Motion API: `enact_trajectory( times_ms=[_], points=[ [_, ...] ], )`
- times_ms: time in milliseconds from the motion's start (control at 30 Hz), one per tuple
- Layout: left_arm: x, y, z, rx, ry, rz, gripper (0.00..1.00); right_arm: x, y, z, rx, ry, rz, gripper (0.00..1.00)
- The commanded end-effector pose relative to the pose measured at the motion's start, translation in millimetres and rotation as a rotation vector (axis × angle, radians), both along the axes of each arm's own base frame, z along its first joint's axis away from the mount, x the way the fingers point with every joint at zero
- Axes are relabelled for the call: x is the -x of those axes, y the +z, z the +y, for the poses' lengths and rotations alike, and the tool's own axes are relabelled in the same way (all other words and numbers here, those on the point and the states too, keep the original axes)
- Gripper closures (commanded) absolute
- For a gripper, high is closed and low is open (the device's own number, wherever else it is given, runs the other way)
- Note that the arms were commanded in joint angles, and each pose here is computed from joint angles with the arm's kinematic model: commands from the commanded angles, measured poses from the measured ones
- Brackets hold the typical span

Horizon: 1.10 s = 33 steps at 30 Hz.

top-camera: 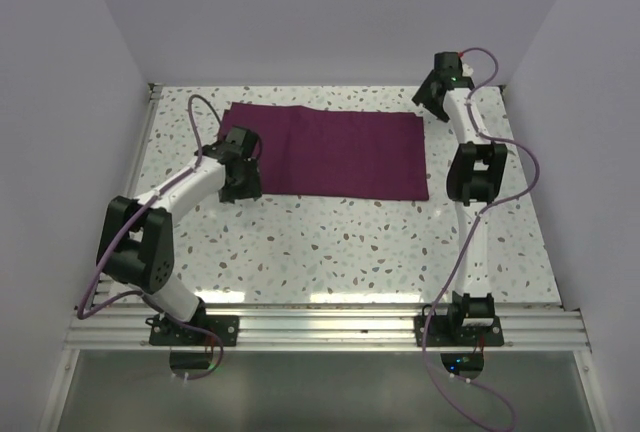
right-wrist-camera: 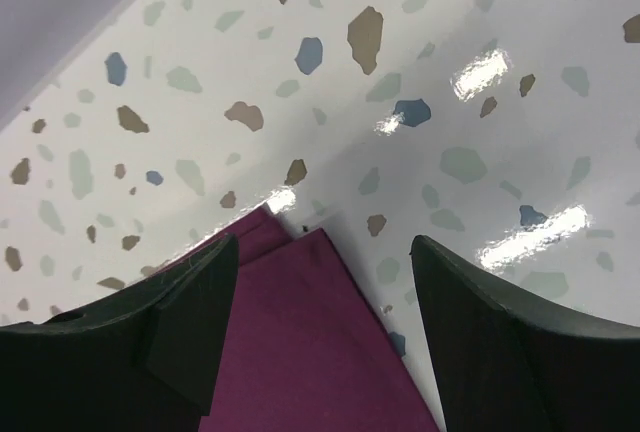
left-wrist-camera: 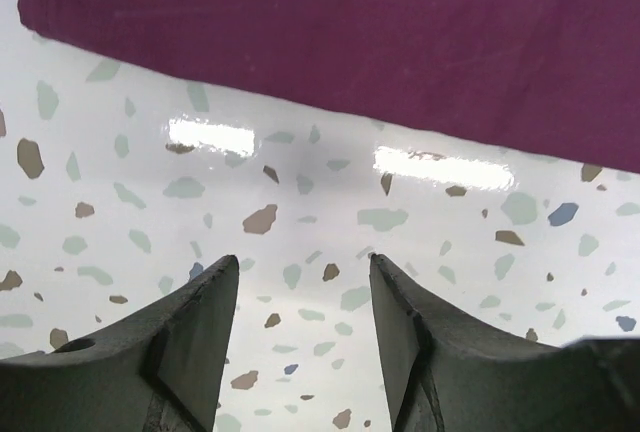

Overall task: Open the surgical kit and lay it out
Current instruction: Open the surgical kit at the center of the board.

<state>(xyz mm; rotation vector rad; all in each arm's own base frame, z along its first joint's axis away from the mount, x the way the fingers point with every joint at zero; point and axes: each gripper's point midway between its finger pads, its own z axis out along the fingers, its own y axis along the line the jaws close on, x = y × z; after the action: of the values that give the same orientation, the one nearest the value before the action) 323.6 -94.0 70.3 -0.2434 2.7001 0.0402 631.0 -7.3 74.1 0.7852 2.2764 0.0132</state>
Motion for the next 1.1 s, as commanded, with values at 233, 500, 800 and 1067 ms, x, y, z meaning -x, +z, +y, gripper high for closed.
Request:
enact_trajectory(
  times_ms=[233, 500, 800, 1067],
  points=[
    [29.4, -2.7, 14.6, -0.025, 0.072, 0.032, 0.41, -14.8, -38.2, 7.6, -0.032, -0.009, -0.004, 0.39],
    [31.3, -1.7, 16.1, -0.029, 0.084, 0.030, 0.41, 4.1, -66.6, 12.6, -0.052, 0.004, 0.080, 0.63],
    [39.5, -2.8, 14.2, -0.029, 0.080, 0.038, 0.41, 20.0, -83.2, 14.7, -0.058, 0.019, 0.139, 0.77],
    [45.8, 1.0, 17.1, -0.035, 0.083, 0.034, 0.41, 27.1, -89.6, 22.7, -0.089, 0.034, 0.162, 0.95]
  ],
)
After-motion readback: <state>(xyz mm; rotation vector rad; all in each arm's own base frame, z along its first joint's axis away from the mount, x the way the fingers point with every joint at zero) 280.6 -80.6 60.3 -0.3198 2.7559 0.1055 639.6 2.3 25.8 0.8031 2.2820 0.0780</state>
